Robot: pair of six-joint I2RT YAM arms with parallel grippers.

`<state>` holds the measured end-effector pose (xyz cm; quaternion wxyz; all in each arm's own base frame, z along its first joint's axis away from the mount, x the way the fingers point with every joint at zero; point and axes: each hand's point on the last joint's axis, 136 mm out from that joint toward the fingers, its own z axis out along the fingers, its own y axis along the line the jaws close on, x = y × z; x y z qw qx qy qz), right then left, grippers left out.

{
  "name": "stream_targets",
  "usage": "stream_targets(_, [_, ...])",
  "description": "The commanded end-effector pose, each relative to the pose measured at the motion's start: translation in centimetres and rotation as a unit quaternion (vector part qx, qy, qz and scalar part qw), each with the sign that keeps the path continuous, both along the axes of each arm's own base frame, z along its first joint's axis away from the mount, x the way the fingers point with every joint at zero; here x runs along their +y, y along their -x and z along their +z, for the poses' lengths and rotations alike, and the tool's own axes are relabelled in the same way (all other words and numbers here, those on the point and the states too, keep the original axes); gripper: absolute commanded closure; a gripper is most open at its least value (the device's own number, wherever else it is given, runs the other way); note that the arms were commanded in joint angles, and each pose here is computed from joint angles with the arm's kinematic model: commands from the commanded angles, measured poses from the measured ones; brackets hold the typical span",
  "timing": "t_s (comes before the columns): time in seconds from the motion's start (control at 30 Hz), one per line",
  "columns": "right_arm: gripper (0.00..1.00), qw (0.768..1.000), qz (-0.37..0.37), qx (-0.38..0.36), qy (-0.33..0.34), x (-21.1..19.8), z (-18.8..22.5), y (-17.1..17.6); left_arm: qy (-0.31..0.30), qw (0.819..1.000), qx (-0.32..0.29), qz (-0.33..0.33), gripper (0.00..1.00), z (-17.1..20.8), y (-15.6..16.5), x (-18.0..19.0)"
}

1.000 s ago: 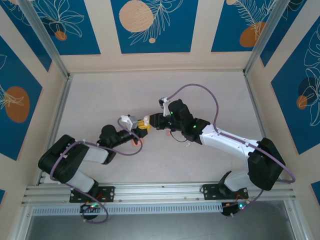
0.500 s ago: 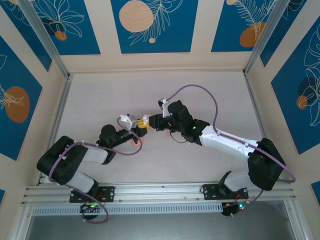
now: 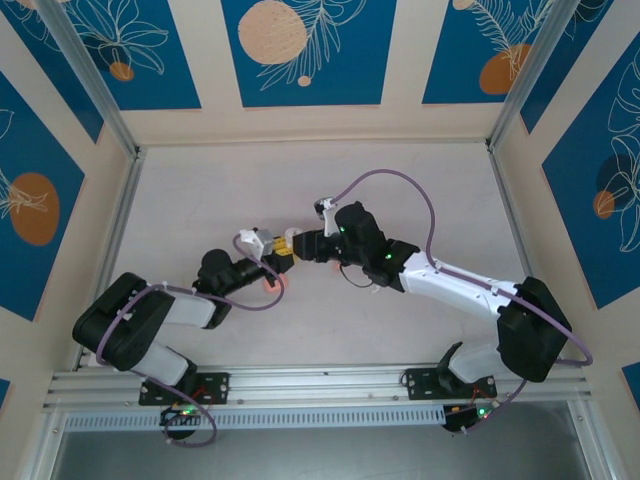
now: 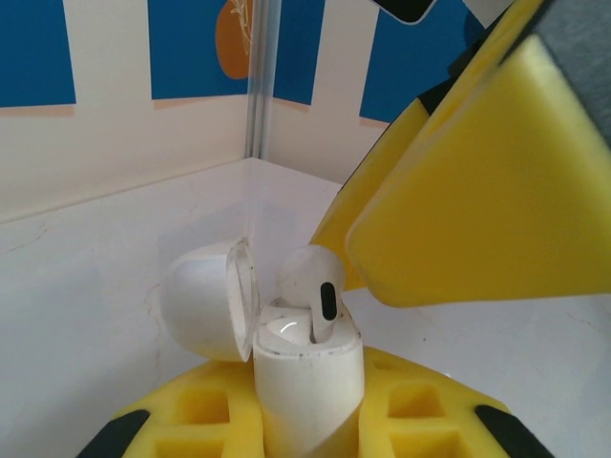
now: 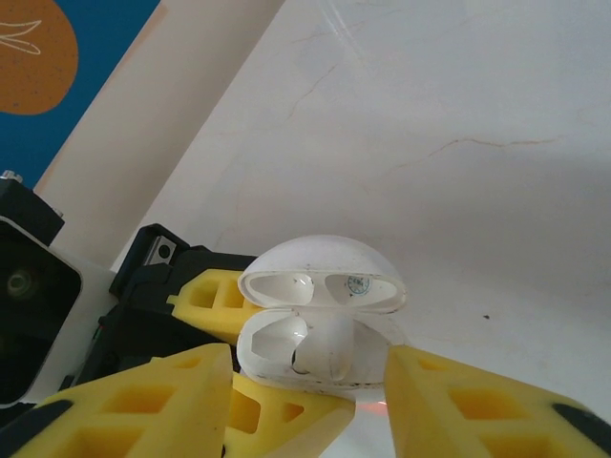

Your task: Insert wireless bluetooth earbuds into charging case

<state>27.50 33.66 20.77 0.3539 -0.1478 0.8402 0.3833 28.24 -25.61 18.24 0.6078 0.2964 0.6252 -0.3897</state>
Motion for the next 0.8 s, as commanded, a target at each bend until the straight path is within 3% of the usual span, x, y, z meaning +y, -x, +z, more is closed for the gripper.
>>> stream_targets(0.0, [0.48, 1.0, 0.006, -0.004, -0.002, -0.6, 1.0, 0.6, 0.029, 0.997, -0.071, -0.014, 0.92, 4.0, 0.6, -0.4])
stream_targets(0.17, [0.41, 0.999, 0.011, -0.033, -0.02, -1.9, 3.7, 1.1, 0.031, 0.996, -0.081, -0.024, 0.92, 4.5, 1.2, -0.4])
stream_targets(0.37, [0.39, 0.994, 0.072, -0.055, -0.06, -2.9, 7.5, 2.6, 0.036, 0.994, -0.095, -0.048, 0.92, 5.5, 2.1, -0.7])
stream_targets(0.77, [0.55, 0.981, 0.17, 0.002, -0.099, -3.6, 9.9, 3.5, 0.053, 0.988, -0.12, -0.08, 0.92, 7.8, 3.5, -0.9])
